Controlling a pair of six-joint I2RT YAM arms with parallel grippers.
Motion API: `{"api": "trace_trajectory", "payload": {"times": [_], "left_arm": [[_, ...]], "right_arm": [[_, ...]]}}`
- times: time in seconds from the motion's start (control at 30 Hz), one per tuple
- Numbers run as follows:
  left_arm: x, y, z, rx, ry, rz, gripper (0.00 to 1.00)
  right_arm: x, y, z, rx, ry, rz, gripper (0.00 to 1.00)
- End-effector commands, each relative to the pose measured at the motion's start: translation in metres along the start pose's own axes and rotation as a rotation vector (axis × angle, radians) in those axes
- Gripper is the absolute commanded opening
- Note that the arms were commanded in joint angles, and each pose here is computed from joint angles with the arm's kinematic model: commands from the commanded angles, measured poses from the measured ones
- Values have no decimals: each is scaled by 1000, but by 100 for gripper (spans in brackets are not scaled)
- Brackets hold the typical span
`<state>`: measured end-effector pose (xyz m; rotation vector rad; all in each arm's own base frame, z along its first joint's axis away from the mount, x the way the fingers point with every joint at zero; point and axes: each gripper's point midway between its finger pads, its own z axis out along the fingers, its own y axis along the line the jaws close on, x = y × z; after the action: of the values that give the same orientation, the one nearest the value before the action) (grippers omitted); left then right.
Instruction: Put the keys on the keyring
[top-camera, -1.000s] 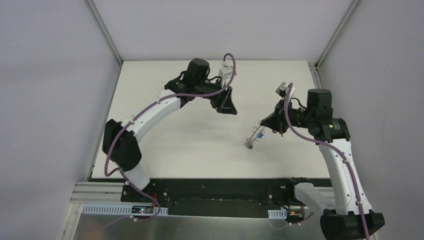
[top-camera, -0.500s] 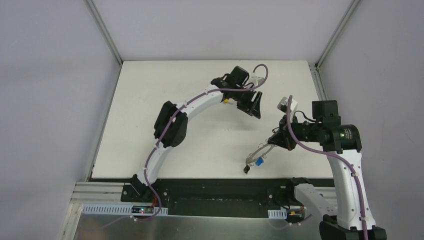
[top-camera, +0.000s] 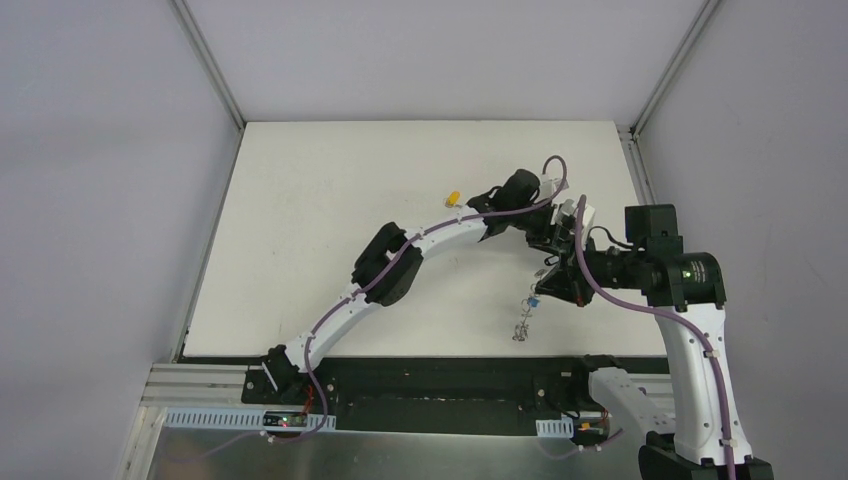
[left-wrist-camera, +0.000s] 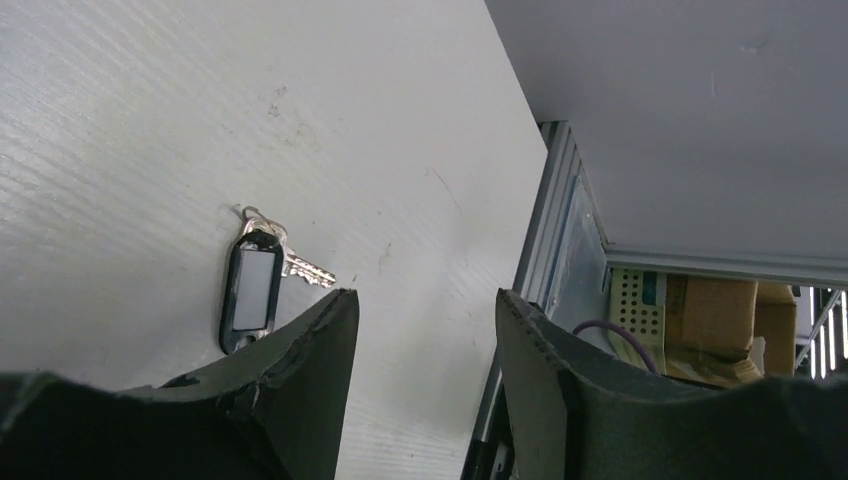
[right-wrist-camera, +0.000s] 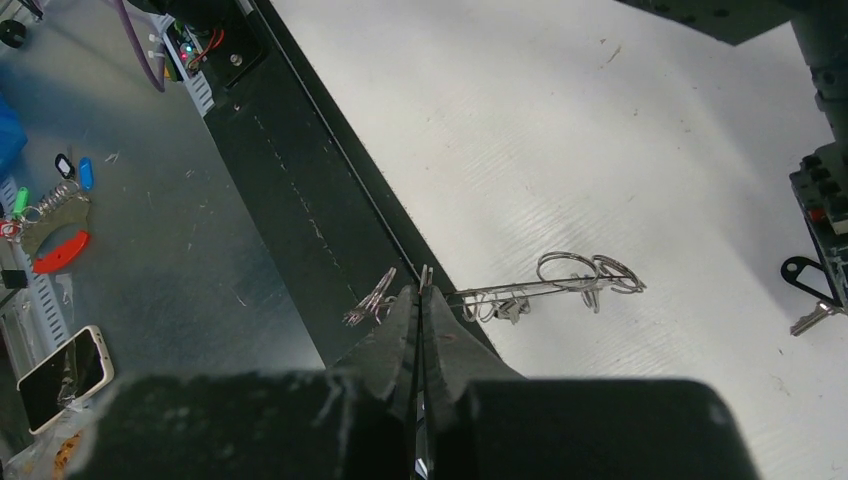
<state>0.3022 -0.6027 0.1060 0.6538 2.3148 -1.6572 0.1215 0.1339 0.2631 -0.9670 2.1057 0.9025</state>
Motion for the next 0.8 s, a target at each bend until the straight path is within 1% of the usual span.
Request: {"api": "trace_trajectory", "payload": {"times": [0.0,0.13,0.27,0.53,0.77], "left_arm": [[-40,-28,6,59,-149,-20,53],[-38,-5,14,-14,-173,-54,51],[-29,18,17,-85,-153,-70,49],[-8,39,13,-167,-88,-64,45],[9,54,9,-237,-46,-67,44]], "right_arm": [[-11,12,-8,-19,-41,-40,0],[-10,11,-9,-13,-39,-38,0],[-8,12,-9,-11,-34,-35,0],[-5,8,-9,15,-32,-50,0],[-6,8,-10,22,-42,-57,0]]}}
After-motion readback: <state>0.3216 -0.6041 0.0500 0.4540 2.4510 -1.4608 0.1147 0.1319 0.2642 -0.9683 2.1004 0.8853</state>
